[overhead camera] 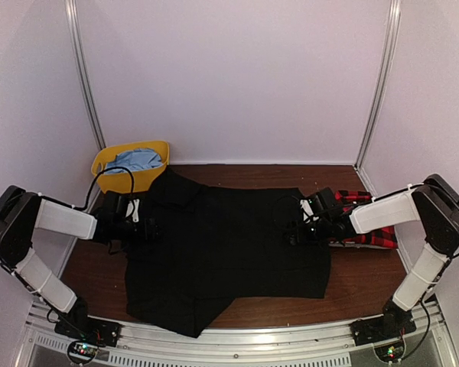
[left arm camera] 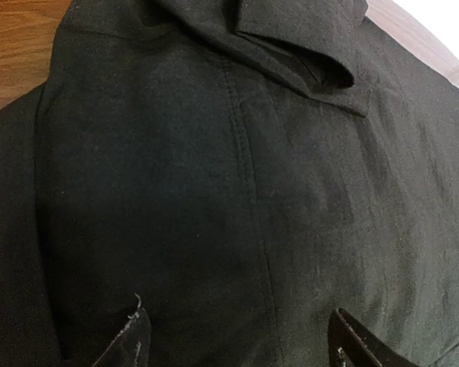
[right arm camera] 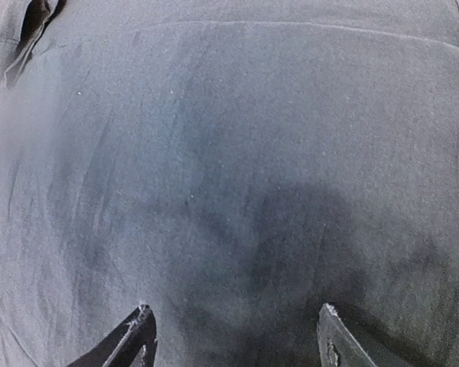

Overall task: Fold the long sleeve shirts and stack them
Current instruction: Pick up the sleeve from the center of the board.

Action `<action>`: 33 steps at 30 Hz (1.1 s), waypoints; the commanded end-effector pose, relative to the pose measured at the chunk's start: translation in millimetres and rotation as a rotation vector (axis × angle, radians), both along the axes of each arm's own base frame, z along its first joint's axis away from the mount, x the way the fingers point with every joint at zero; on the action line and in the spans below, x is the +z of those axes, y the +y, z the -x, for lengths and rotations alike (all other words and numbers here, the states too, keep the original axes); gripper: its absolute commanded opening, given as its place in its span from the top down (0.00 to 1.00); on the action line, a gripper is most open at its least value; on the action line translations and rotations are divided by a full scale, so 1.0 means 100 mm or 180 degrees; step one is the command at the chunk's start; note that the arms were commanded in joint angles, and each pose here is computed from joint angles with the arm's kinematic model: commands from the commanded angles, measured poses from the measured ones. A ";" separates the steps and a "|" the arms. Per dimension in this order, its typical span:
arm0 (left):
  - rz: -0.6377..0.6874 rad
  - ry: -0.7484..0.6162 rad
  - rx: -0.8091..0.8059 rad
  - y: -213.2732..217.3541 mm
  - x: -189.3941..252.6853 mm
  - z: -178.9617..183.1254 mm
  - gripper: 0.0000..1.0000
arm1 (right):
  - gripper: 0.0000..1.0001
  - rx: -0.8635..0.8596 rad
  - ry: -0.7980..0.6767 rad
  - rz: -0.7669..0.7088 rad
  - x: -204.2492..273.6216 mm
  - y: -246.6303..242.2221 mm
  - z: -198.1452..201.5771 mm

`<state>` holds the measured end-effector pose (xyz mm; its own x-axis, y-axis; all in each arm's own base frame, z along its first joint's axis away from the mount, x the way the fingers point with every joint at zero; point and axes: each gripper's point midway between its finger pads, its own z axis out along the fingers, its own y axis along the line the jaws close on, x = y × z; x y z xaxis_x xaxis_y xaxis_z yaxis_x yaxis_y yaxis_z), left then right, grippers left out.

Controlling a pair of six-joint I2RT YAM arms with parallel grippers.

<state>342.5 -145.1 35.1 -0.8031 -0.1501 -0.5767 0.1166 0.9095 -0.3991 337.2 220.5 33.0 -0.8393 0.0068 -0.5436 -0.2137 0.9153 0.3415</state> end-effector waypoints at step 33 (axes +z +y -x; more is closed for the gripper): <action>0.0155 0.0476 0.0312 0.02 0.46 1.35 0.21 | 0.26 0.0623 0.0395 0.0748 0.07 0.17 1.76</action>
